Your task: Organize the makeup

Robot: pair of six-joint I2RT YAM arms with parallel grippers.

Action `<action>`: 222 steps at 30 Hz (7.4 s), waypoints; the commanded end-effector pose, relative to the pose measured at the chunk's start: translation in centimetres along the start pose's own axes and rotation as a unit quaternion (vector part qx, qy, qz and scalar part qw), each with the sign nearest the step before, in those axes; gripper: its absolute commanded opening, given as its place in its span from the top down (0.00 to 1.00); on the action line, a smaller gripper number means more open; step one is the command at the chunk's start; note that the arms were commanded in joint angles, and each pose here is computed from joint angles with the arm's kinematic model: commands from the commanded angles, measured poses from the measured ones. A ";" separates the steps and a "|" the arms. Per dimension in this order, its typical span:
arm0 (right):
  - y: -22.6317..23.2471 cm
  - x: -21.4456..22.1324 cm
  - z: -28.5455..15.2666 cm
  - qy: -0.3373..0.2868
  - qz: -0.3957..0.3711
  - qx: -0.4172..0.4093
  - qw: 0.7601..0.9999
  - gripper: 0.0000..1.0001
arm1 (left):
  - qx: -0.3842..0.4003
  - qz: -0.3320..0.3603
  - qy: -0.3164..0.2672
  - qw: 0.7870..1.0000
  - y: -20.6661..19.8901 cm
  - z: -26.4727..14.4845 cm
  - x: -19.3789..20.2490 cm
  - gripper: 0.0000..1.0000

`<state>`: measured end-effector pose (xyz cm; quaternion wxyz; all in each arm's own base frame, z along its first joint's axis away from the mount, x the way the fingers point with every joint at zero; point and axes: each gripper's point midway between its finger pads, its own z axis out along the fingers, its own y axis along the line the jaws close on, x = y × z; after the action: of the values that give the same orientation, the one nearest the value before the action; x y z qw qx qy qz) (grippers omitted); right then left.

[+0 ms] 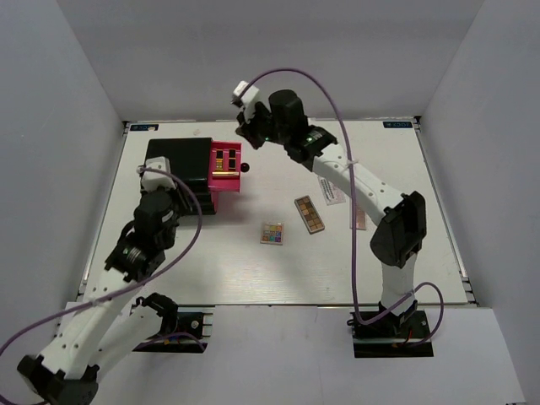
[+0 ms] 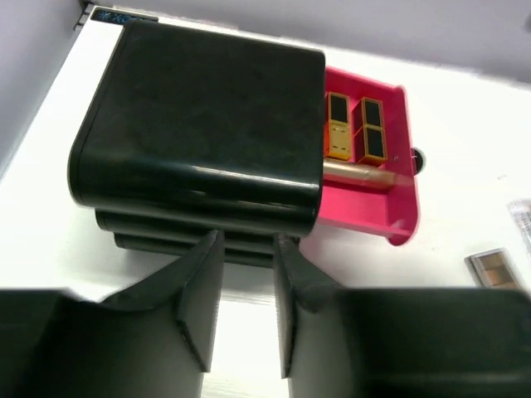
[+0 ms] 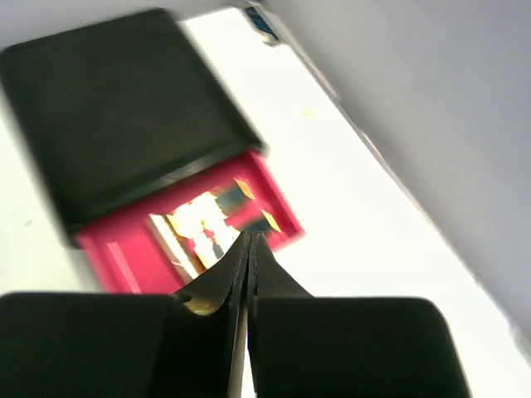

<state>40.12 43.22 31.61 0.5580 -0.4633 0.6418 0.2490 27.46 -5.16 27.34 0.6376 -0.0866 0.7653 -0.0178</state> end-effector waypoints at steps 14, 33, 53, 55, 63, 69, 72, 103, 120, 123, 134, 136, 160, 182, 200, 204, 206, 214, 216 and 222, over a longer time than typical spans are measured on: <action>-4.3 10.6 -1.4 0.070 0.174 0.049 0.981 1.00 | 0.033 -0.031 0.130 0.990 -3.3 14.5 -6.5 0.15; -3.2 13.9 3.8 0.109 0.215 0.032 0.970 1.00 | -0.050 -0.181 0.130 0.974 9.8 13.8 -1.4 0.03; 1.2 11.5 8.8 0.068 0.210 -0.074 0.973 1.00 | 0.052 -0.228 0.182 0.955 7.5 15.0 3.5 0.03; 2.0 11.0 9.2 0.061 0.208 -0.089 0.972 1.00 | 0.058 -0.229 0.182 0.955 7.4 15.2 3.5 0.03; 3.5 10.0 10.3 0.041 0.196 -0.118 0.973 1.00 | 0.072 -0.237 0.184 0.951 7.2 15.5 3.4 0.02; 5.0 9.8 11.2 0.032 0.186 -0.135 0.973 1.00 | 0.080 -0.239 0.188 0.949 7.0 15.6 3.6 0.02; 5.3 9.5 11.5 0.025 0.180 -0.142 0.973 1.00 | 0.080 -0.239 0.188 0.949 7.0 15.6 3.7 0.02; 3.6 11.8 9.5 0.046 0.151 -0.146 0.977 0.51 | 0.047 -0.322 0.181 0.928 10.9 16.0 4.8 0.02; 6.9 13.3 9.9 0.050 0.196 -0.221 0.954 0.36 | 0.075 -0.320 0.179 0.927 10.0 15.7 4.8 0.02; 7.1 13.6 10.1 0.053 0.199 -0.221 0.953 0.34 | 0.077 -0.321 0.179 0.927 10.0 15.8 4.7 0.02; 7.2 14.9 10.8 0.061 0.203 -0.215 0.953 0.32 | 0.078 -0.323 0.182 0.925 9.9 15.8 5.0 0.02; 7.2 15.0 10.9 0.061 0.204 -0.215 0.953 0.32 | 0.079 -0.322 0.182 0.926 9.9 15.8 4.9 0.02; 5.2 17.0 8.9 0.074 0.178 -0.180 0.965 0.73 | 0.072 -0.325 0.179 0.926 10.3 15.7 4.9 0.02; 1.6 19.0 4.9 0.085 0.193 -0.142 0.967 0.73 | 0.073 -0.327 0.178 0.925 10.3 15.6 4.9 0.02; 0.8 20.1 3.6 0.096 0.201 -0.129 0.966 0.70 | 0.073 -0.328 0.174 0.925 10.6 15.6 4.8 0.02; 0.2 19.9 3.6 0.085 0.197 -0.124 0.969 0.68 | 0.074 -0.329 0.175 0.925 10.5 15.6 4.8 0.02; 0.5 19.7 3.7 0.083 0.198 -0.129 0.968 0.59 | 0.075 -0.329 0.175 0.925 10.5 15.6 4.8 0.02; 0.7 18.8 3.7 0.073 0.200 -0.141 0.967 0.34 | 0.076 -0.328 0.173 0.925 10.5 15.6 4.7 0.02; 0.9 18.6 3.5 0.072 0.196 -0.145 0.967 0.29 | 0.079 -0.328 0.173 0.925 10.4 15.6 4.6 0.02; 1.3 18.2 2.4 0.071 0.186 -0.150 0.969 0.26 | 0.080 -0.326 0.171 0.926 10.3 15.5 4.4 0.02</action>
<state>41.29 40.04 9.56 0.3427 -0.4123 0.7408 0.4047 40.89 5.78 17.66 0.4466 -0.2889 0.7937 -0.2952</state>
